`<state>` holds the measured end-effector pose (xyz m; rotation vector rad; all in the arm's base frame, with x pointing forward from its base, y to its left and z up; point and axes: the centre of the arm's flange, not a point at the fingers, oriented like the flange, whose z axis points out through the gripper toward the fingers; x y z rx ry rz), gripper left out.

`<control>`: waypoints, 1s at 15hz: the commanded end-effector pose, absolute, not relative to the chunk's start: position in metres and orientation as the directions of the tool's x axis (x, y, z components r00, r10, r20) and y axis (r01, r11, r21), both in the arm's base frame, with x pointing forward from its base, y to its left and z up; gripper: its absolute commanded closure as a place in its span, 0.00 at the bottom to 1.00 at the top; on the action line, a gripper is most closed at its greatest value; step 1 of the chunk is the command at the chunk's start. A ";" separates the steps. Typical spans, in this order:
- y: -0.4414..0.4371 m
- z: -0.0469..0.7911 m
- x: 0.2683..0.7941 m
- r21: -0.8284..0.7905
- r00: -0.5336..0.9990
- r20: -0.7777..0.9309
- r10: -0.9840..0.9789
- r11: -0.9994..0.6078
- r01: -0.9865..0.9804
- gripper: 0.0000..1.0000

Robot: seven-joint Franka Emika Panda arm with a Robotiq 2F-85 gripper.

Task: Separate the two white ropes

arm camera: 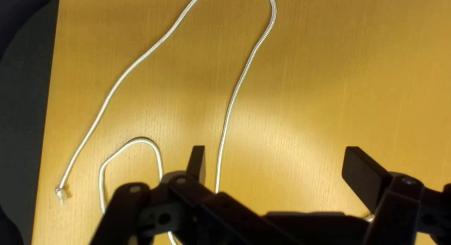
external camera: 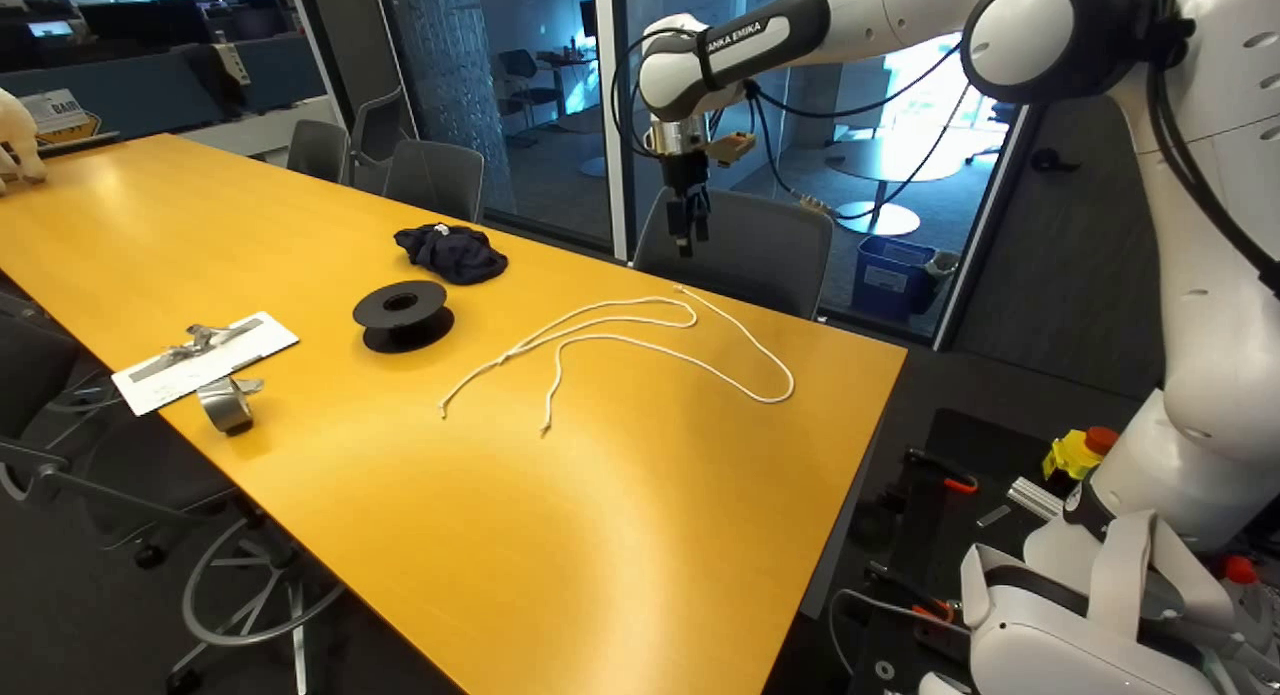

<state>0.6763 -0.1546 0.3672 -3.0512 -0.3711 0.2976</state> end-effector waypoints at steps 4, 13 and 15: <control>-0.113 0.405 0.583 0.007 0.963 -0.075 0.258 -0.966 0.260 0.00; -0.093 0.456 0.488 0.026 0.949 -0.058 0.311 -0.949 0.313 0.00; -0.090 0.468 0.473 0.023 0.932 -0.053 0.358 -0.933 0.360 0.00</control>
